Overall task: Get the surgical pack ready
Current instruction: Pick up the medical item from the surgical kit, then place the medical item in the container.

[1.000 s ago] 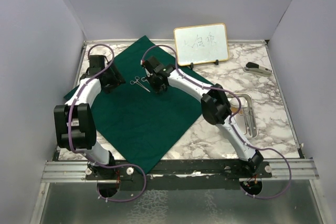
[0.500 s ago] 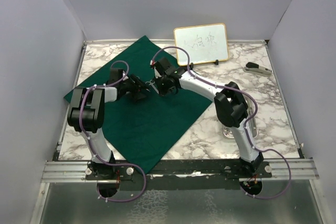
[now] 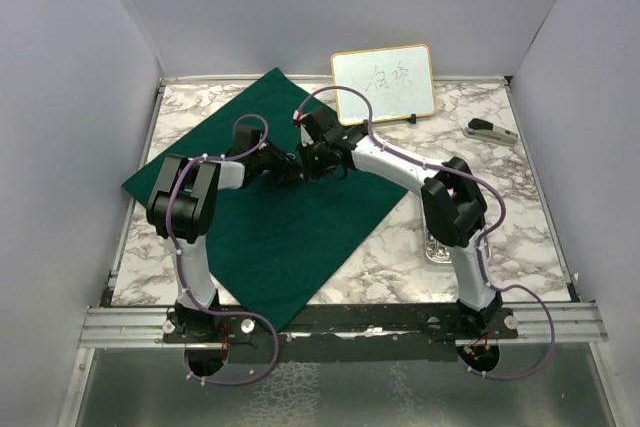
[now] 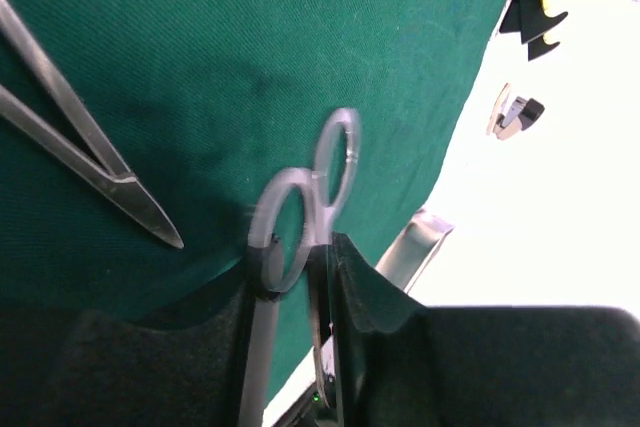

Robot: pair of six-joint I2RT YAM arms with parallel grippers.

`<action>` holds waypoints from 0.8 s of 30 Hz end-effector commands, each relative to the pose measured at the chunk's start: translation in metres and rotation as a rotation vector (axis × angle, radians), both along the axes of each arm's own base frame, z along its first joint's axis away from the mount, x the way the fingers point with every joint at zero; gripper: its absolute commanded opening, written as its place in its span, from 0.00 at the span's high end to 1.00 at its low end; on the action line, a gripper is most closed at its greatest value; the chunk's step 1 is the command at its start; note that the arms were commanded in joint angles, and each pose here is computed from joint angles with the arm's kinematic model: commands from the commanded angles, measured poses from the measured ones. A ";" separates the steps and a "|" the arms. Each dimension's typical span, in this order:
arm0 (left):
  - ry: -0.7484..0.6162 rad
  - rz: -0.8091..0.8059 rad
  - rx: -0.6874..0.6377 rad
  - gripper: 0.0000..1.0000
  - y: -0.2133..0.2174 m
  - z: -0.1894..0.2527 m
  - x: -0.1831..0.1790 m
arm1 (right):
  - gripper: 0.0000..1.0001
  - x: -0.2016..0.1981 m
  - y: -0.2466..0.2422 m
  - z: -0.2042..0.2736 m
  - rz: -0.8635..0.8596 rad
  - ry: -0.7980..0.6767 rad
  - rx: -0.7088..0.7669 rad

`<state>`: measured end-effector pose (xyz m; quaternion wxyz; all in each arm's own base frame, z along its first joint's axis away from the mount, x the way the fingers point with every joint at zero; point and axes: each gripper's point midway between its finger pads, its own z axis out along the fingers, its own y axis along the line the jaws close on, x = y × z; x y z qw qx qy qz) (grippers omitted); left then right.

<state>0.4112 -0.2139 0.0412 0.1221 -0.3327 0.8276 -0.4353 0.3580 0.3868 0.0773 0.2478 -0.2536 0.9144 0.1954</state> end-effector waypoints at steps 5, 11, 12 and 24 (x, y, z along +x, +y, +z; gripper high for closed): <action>-0.113 0.020 0.069 1.00 -0.004 0.028 -0.001 | 0.98 -0.014 -0.009 0.050 0.005 -0.048 0.086; -0.230 -0.083 0.127 1.00 -0.037 0.056 -0.024 | 0.57 -0.044 -0.058 0.129 -0.009 -0.221 0.136; -0.245 -0.099 0.130 1.00 -0.048 0.060 -0.031 | 0.53 -0.048 -0.071 0.147 -0.028 -0.262 0.133; -0.322 -0.284 0.067 1.00 -0.258 0.080 -0.121 | 0.42 -0.092 -0.217 0.310 -0.341 -0.663 0.116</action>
